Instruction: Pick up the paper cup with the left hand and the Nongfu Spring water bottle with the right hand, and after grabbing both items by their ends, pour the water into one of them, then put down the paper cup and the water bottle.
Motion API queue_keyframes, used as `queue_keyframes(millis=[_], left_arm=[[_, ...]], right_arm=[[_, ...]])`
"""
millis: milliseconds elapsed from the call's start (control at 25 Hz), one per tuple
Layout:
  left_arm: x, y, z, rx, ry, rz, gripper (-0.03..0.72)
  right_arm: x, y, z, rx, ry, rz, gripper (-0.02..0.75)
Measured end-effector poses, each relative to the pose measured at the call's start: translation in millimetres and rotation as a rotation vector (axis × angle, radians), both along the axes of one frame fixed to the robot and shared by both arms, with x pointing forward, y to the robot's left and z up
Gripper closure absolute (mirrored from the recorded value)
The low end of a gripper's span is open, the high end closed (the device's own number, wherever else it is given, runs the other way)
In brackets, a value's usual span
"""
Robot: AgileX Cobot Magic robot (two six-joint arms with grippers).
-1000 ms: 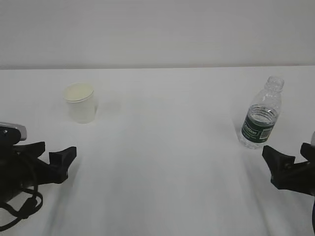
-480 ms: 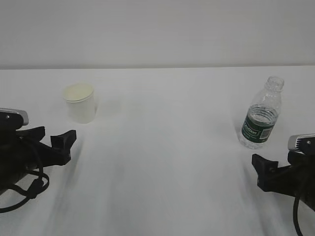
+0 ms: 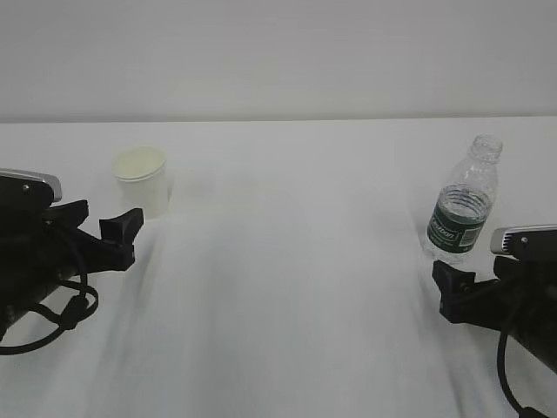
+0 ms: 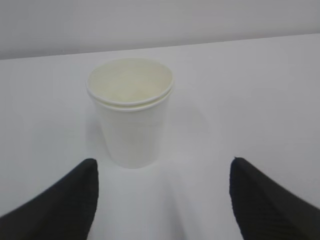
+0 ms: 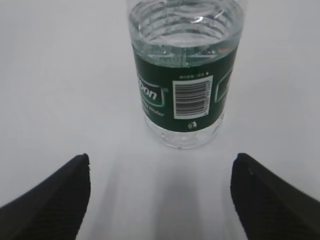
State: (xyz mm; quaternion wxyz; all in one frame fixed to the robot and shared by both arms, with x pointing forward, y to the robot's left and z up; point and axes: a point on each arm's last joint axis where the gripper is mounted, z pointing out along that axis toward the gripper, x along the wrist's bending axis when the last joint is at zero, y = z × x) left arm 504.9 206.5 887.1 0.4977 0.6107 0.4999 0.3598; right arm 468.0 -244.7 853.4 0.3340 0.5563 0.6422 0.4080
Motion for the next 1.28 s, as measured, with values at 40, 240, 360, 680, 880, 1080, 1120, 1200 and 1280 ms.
queue_keyframes(millis=[40,240,360,680,880,1080,1120,1200,1280], left_arm=[[0.4,-0.2,0.1,0.002,0.000,-0.001,0.101],[1.5,-0.6,0.8,0.009,-0.007,-0.003,0.101],[1.5,-0.6,0.8,0.009,-0.007,-0.003,0.101],[1.4,-0.7,0.6,0.014,-0.007,-0.006,0.101],[1.4,-0.7,0.6,0.017,-0.007,-0.006,0.101],[1.4,-0.7,0.6,0.026,-0.010,-0.009,0.101],[1.4,-0.7,0.6,0.033,-0.012,-0.011,0.101],[1.4,-0.7,0.6,0.033,-0.012,-0.011,0.101],[1.4,-0.7,0.6,0.038,-0.013,-0.012,0.101]], right_arm=[[1.9,0.3,0.6,0.002,-0.006,-0.002,0.076],[10.8,1.6,3.7,-0.004,-0.039,-0.008,0.078],[14.6,2.1,5.1,-0.015,-0.054,-0.008,0.079],[28.5,4.2,10.8,-0.020,-0.104,-0.020,0.087],[34.1,4.7,7.9,-0.025,-0.091,-0.031,0.089],[37.0,5.0,-6.6,-0.036,-0.056,-0.035,0.090],[37.8,5.2,-7.9,-0.037,-0.055,-0.035,0.090],[39.4,5.3,-9.6,-0.039,-0.055,-0.038,0.090],[41.9,5.0,-9.9,-0.038,-0.060,-0.049,0.090]])
